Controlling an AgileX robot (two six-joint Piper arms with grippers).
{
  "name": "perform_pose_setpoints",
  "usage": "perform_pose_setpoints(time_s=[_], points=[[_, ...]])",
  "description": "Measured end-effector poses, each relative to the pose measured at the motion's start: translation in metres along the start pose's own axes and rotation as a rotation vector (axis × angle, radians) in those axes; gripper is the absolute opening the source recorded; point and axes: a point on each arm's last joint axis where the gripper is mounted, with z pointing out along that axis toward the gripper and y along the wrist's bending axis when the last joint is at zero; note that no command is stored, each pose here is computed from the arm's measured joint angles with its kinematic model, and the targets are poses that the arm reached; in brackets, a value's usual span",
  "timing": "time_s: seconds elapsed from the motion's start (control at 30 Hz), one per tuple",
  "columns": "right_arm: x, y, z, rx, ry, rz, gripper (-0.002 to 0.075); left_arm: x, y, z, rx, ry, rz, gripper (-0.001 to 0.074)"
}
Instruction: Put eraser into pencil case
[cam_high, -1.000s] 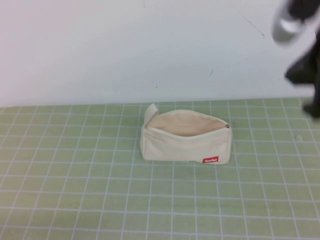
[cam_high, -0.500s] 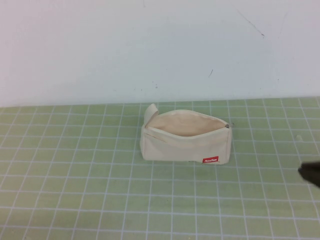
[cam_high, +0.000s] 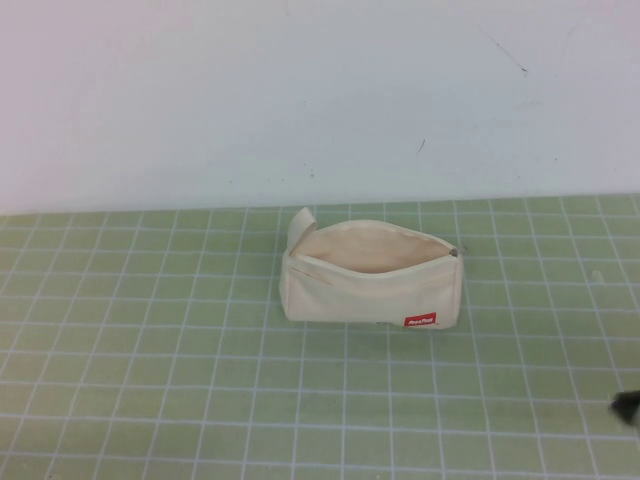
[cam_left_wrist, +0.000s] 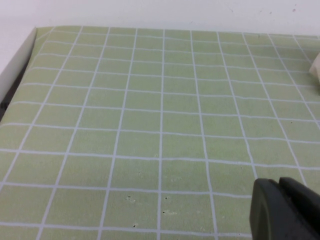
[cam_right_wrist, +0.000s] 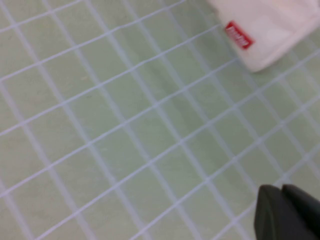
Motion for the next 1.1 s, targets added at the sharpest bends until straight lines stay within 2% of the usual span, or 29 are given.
perform_pose_setpoints(time_s=[0.13, 0.23, 0.4, 0.57, 0.67, 0.83, 1.1], points=[[0.018, -0.010, -0.025, 0.150, -0.100, 0.070, 0.0000, 0.000, 0.000, 0.000, -0.001, 0.000, 0.003, -0.0001], [0.047, -0.012, -0.040, 0.312, -0.151, 0.163, 0.0000, 0.000, 0.000, 0.000, -0.001, 0.000, 0.003, -0.0001], [0.093, 0.002, -0.054, 0.565, -0.211, 0.266, 0.0000, 0.000, 0.000, 0.000, -0.001, 0.000, 0.003, -0.0001], [0.127, 0.023, -0.047, 0.698, -0.249, 0.357, 0.0000, 0.000, 0.000, 0.000, -0.001, 0.000, 0.003, -0.0001], [0.143, 0.031, -0.036, 0.728, -0.261, 0.414, 0.0000, 0.000, 0.000, 0.000, -0.001, 0.000, 0.003, -0.0001], [0.153, 0.040, -0.024, 0.651, -0.214, 0.500, 0.0000, 0.000, 0.000, 0.000, -0.001, 0.000, 0.003, -0.0001], [0.154, 0.041, -0.023, 0.633, -0.205, 0.520, 0.0000, 0.000, 0.000, 0.000, -0.002, 0.000, 0.004, -0.0001]])
